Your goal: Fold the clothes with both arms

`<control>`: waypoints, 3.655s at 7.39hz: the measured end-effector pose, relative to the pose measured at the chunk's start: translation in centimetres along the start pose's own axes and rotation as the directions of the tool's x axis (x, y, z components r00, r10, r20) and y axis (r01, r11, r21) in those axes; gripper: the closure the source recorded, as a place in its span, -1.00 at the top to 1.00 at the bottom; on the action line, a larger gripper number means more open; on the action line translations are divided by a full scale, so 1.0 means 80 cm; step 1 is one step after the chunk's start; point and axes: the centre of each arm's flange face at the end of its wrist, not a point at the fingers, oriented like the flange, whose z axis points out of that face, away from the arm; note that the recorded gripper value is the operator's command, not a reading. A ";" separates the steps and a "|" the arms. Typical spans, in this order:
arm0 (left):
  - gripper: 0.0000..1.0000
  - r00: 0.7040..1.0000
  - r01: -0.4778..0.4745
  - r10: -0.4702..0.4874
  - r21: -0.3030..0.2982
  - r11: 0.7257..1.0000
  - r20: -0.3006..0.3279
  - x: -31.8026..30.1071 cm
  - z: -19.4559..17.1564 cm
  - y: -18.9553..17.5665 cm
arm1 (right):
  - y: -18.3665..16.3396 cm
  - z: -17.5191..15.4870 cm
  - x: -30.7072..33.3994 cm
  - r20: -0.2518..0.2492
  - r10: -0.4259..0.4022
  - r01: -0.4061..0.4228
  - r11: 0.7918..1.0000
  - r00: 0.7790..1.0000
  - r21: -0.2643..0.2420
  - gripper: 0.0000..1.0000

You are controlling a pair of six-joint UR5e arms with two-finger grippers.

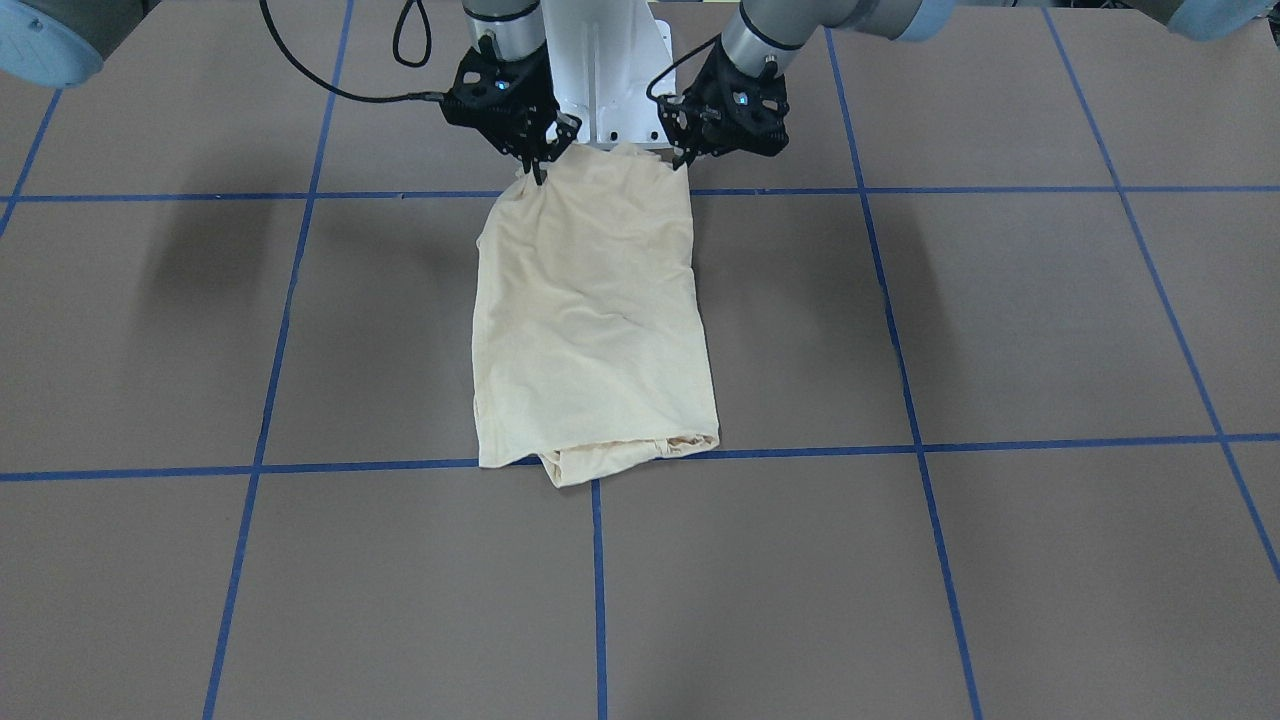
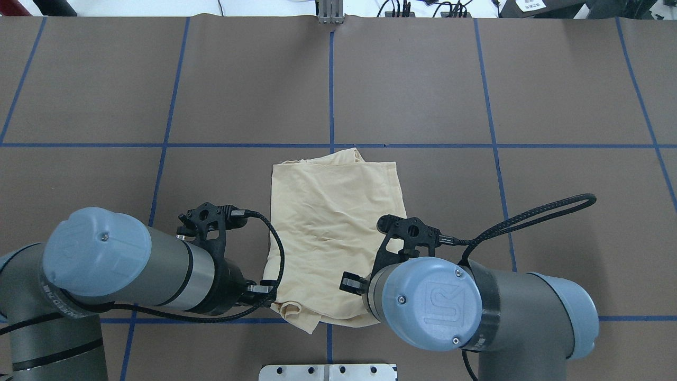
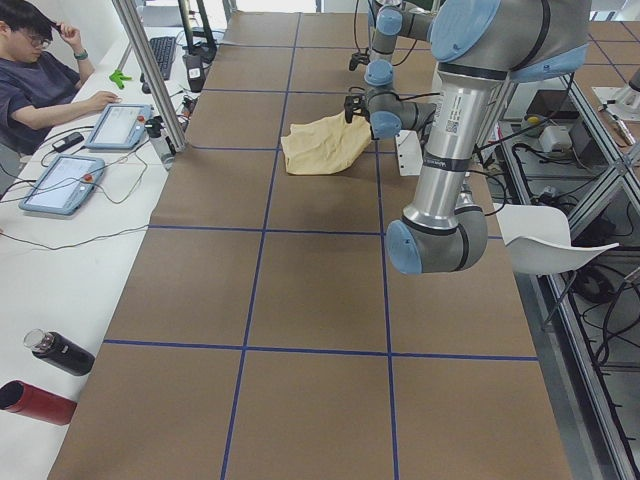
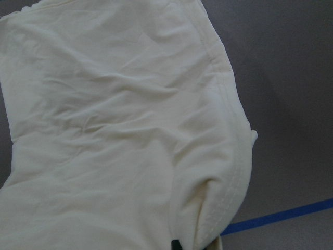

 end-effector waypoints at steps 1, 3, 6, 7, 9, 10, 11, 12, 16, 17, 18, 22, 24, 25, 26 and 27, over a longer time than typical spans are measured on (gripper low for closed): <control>-1.00 1.000 0.004 -0.004 -0.010 1.000 0.013 0.001 0.003 -0.001 | -0.006 0.002 -0.001 -0.010 0.001 -0.001 1.000 1.000 0.010 -1.00; -1.00 0.999 0.010 -0.010 0.014 1.000 0.045 0.003 0.021 -0.030 | -0.042 0.021 -0.013 -0.020 -0.005 0.006 0.999 1.000 0.054 -1.00; -1.00 0.998 0.020 -0.025 0.093 0.996 0.057 0.012 0.016 -0.097 | -0.116 0.054 -0.034 0.003 0.014 -0.014 0.993 1.000 0.120 -1.00; -1.00 0.998 0.019 -0.027 0.122 0.992 0.061 0.011 0.008 -0.121 | -0.134 0.058 -0.041 -0.001 0.017 -0.016 0.991 1.000 0.136 -1.00; -1.00 0.996 0.018 -0.032 0.169 0.985 0.081 0.012 0.003 -0.170 | -0.160 0.070 -0.058 -0.021 0.016 -0.013 0.987 1.000 0.158 -1.00; -1.00 0.995 0.014 -0.032 0.183 0.983 0.099 0.011 0.006 -0.192 | -0.173 0.077 -0.064 -0.036 0.010 -0.003 0.986 0.999 0.169 -1.00; -1.00 0.992 0.009 -0.033 0.194 0.981 0.121 0.009 0.014 -0.213 | -0.188 0.084 -0.067 -0.056 0.001 0.009 0.984 0.998 0.179 -1.00; -1.00 0.988 0.009 -0.041 0.212 0.977 0.148 0.006 0.025 -0.235 | -0.204 0.092 -0.071 -0.071 -0.005 0.018 0.982 0.997 0.189 -1.00; -0.33 0.973 -0.023 -0.035 0.245 0.969 0.230 -0.017 0.068 -0.284 | -0.266 0.151 -0.091 -0.067 -0.031 0.045 0.974 0.997 0.224 0.97; 0.99 0.974 -0.029 -0.029 0.247 0.968 0.227 -0.023 0.077 -0.291 | -0.274 0.155 -0.093 -0.072 -0.037 0.052 0.972 0.997 0.227 0.99; 1.00 0.976 -0.035 -0.021 0.251 0.967 0.217 -0.026 0.082 -0.295 | -0.282 0.154 -0.095 -0.073 -0.044 0.059 0.973 0.996 0.221 0.99; 1.00 0.973 -0.159 0.116 0.216 0.963 0.199 -0.059 0.021 -0.332 | -0.289 0.114 -0.127 -0.011 -0.071 0.071 0.992 0.997 0.104 0.86; 1.00 0.959 -0.225 0.184 0.183 0.957 0.213 -0.096 -0.002 -0.340 | -0.229 0.138 -0.142 -0.026 -0.115 0.117 0.990 0.993 0.084 0.24; 1.00 0.957 -0.233 0.192 0.180 0.956 0.216 -0.102 -0.006 -0.342 | -0.204 0.152 -0.146 -0.049 -0.136 0.140 0.986 0.990 0.093 -0.02; 1.00 0.957 -0.236 0.196 0.180 0.955 0.215 -0.104 -0.008 -0.342 | -0.195 0.162 -0.148 -0.066 -0.149 0.155 0.983 0.987 0.100 -0.12; 1.00 0.957 -0.239 0.199 0.181 0.954 0.213 -0.103 -0.010 -0.341 | -0.196 0.172 -0.154 -0.085 -0.158 0.168 0.979 0.984 0.116 -0.12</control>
